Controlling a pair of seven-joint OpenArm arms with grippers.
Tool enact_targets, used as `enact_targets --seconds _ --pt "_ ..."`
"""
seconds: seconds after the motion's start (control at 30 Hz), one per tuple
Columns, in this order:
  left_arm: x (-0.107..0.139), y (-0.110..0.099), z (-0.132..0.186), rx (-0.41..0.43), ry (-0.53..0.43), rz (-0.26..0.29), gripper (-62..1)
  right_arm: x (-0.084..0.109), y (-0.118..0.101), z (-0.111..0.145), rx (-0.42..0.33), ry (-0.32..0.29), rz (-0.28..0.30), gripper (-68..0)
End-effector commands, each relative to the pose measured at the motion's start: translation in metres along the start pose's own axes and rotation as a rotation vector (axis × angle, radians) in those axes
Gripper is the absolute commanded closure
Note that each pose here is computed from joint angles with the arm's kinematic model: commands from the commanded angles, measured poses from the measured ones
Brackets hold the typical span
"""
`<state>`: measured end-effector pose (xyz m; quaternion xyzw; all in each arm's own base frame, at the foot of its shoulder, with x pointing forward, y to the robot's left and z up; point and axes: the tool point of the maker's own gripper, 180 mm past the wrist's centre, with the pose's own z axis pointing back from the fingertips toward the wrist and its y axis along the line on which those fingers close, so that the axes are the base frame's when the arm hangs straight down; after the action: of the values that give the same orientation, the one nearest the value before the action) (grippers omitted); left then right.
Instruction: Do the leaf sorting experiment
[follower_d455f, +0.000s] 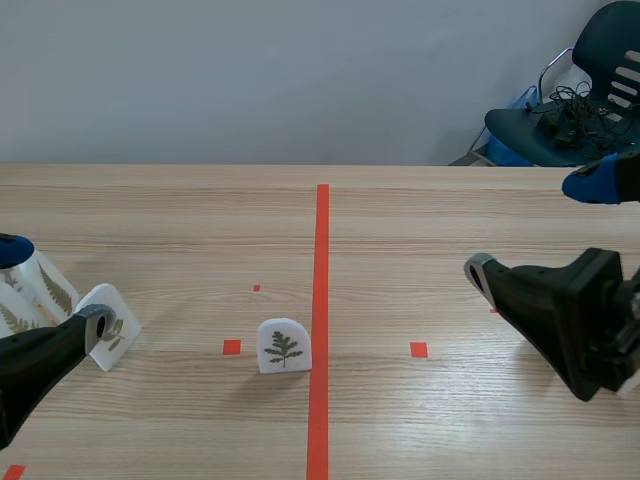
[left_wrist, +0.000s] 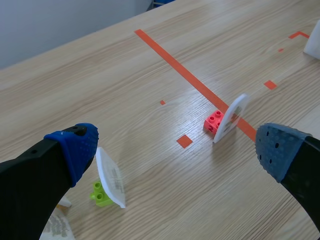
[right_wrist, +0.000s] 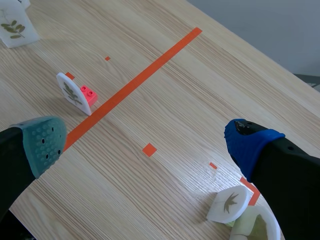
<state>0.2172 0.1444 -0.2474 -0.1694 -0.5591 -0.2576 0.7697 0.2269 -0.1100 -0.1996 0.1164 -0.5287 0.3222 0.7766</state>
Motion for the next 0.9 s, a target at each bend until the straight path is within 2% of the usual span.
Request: enact_targets --seconds 0.0,0.23,0.43,0.53,0.7,0.87 --pt "0.002 -0.016 -0.004 -0.051 -0.004 0.007 -62.3 0.005 -0.005 0.000 -0.016 -0.024 -0.002 -67.9" --pt "-0.023 -0.047 -0.024 -0.143 0.045 0.002 -62.3 0.005 -0.005 0.000 -0.017 -0.023 -0.001 -67.9" --pt "-0.051 -0.049 -0.059 -0.140 0.045 0.101 -62.3 0.002 -0.007 0.000 -0.027 -0.009 0.020 -67.9" --pt "-0.072 -0.051 -0.079 -0.143 0.075 0.096 -62.3 0.001 -0.008 0.000 -0.032 -0.002 0.031 -67.9" --pt "-0.087 -0.063 -0.106 -0.182 0.052 0.091 -62.3 0.000 -0.009 0.000 -0.036 0.003 0.038 -67.9" --pt "-0.088 -0.083 -0.127 -0.244 0.019 0.056 -62.3 0.000 -0.009 0.000 -0.036 0.004 0.039 -67.9"
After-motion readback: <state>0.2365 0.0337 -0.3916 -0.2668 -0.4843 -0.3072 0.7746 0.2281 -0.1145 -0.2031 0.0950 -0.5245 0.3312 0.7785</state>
